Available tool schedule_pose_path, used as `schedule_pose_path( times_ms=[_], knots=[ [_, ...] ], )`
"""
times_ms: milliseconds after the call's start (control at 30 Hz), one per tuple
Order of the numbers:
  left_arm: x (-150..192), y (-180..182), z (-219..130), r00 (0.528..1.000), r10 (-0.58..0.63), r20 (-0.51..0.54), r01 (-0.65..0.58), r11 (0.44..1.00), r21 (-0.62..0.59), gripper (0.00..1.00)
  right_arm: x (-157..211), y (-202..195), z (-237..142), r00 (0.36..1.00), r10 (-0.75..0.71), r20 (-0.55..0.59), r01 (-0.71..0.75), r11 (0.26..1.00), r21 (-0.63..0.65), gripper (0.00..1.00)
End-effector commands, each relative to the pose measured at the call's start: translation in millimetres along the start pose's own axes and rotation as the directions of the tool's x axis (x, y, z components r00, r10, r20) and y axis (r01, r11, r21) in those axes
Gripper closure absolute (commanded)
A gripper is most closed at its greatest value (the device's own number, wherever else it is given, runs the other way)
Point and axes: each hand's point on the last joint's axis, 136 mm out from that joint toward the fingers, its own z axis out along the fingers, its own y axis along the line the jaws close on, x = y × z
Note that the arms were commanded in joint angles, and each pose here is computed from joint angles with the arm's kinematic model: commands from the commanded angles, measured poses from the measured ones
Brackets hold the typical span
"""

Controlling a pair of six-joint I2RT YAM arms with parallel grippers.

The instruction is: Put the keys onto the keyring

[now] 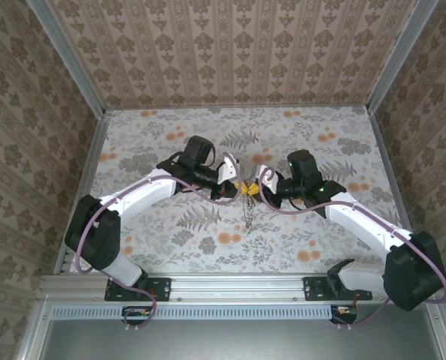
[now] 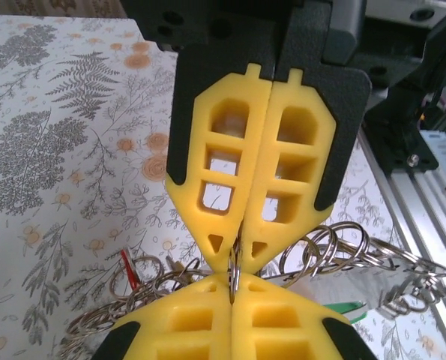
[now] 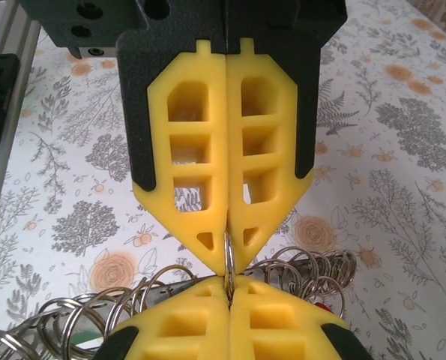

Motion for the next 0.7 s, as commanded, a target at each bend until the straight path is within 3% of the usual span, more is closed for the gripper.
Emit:
schedule_pose_path(
  times_ms=[0, 400, 667],
  knots=[
    [-35.1, -3.3, -11.2, 0.989, 0.019, 0.150, -0.022, 1.000, 0.018, 1.00, -10.4, -2.5, 0.3, 0.996, 0.007, 0.093, -0.008, 1.000, 0.013, 0.92],
    [-48.0, -5.1, -19.5, 0.969, 0.005, 0.247, -0.011, 1.000, 0.025, 1.00, -17.7, -10.2, 9.2, 0.964, 0.104, 0.244, -0.109, 0.994, 0.010, 0.82],
    [-35.6, 0.0, -21.6, 0.984, 0.017, 0.177, -0.010, 0.999, -0.041, 1.00, -17.3, -12.8, -6.2, 0.983, 0.046, 0.176, -0.063, 0.994, 0.091, 0.72]
  ],
)
